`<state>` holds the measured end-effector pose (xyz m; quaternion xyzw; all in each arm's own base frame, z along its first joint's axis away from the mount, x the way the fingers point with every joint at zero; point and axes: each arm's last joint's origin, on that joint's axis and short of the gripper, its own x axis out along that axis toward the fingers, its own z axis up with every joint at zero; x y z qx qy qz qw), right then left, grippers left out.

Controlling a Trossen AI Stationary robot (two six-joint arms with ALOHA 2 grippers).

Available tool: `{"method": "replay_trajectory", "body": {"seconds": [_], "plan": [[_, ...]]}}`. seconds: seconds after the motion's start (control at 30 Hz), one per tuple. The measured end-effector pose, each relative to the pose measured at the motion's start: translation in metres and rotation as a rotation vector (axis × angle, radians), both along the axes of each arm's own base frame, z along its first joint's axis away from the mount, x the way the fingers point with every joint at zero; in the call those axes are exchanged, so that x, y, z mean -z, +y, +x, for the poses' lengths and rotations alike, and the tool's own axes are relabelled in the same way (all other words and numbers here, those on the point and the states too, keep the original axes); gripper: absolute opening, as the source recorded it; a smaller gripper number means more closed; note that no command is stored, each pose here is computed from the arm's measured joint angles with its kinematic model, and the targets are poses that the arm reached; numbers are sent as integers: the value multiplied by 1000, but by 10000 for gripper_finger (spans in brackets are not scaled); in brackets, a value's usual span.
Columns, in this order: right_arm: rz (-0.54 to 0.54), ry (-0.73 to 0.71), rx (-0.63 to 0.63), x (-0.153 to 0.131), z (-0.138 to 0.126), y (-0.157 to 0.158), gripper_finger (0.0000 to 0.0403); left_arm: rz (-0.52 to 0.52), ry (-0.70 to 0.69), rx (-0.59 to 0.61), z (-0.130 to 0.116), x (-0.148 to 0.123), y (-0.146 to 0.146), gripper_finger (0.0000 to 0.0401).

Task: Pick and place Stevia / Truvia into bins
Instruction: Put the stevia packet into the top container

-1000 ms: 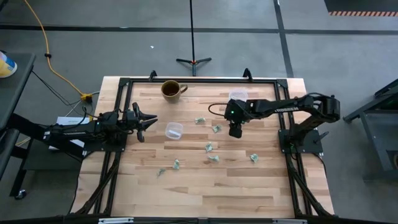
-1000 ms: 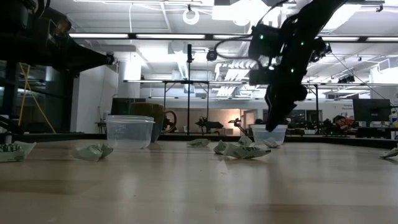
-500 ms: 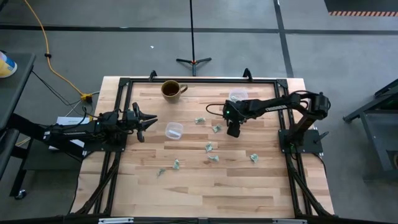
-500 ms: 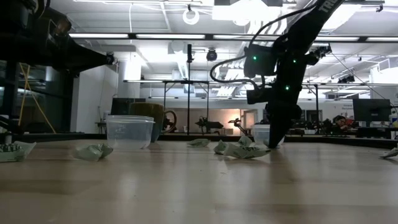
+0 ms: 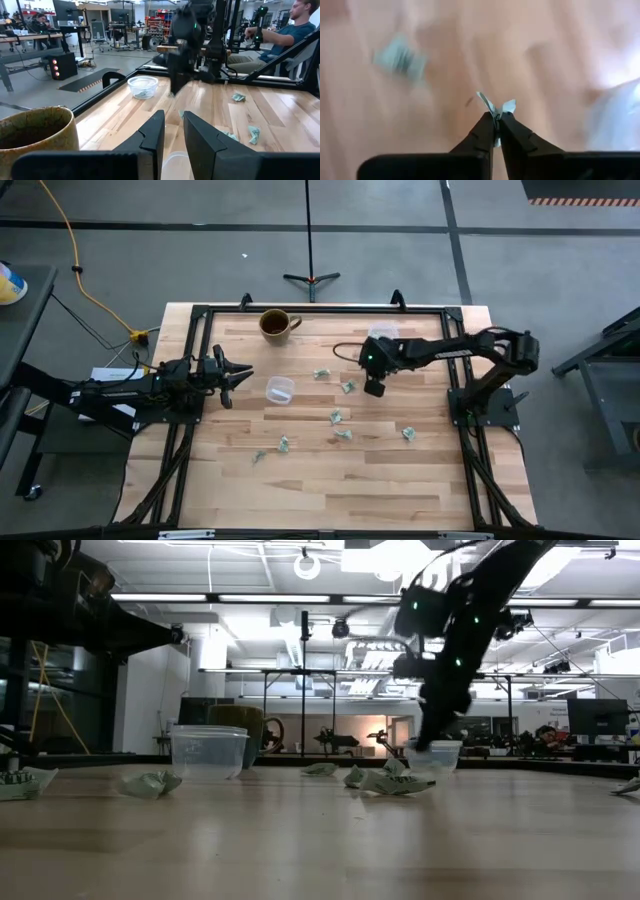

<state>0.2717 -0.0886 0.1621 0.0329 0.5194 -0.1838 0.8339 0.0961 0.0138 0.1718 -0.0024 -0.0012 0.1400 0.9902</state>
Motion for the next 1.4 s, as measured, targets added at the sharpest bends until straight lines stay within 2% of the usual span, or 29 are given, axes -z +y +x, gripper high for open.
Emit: {"method": "replay_trajectory", "body": {"seconds": [0.17, 0.3, 0.53, 0.67, 0.8, 0.9, 1.0, 1.07, 1.13, 1.2, 1.3, 1.4], "plan": [[-179, -142, 90, -33, -4, -10, 6, 0, -1, 0, 0, 0, 0, 106], [-259, -131, 278, -39, -17, -30, 13, 0, -1, 0, 0, 0, 0, 106], [-130, -100, 389, -22, -30, -62, 12, 0, -1, -1, 0, 0, 0, 106], [-116, -87, 453, -18, -37, -74, 63, 0, -1, -3, 0, 0, 0, 106], [-60, -130, 438, -19, -38, -79, 129, 0, -1, -5, 0, 0, 0, 106], [20, -232, 336, -22, -30, -77, 171, 0, -1, -6, 0, 0, 0, 106], [179, -400, 34, -30, -11, -61, 194, 0, -1, -6, 0, 0, 0, 106], [216, -449, -185, -33, 2, -41, 200, 0, -1, -6, 0, 0, 0, 106], [180, -424, -327, -32, 11, -19, 201, 0, -1, -7, 0, 0, 0, 106], [105, -362, -398, -26, 21, 2, 201, 0, -1, -9, 0, 0, 0, 106], [4, -275, -448, -14, 30, 25, 201, 0, -1, -9, 0, 0, 0, 106], [-57, -205, -443, -2, 35, 36, 201, 0, -1, -9, 0, 0, 0, 106]]}}
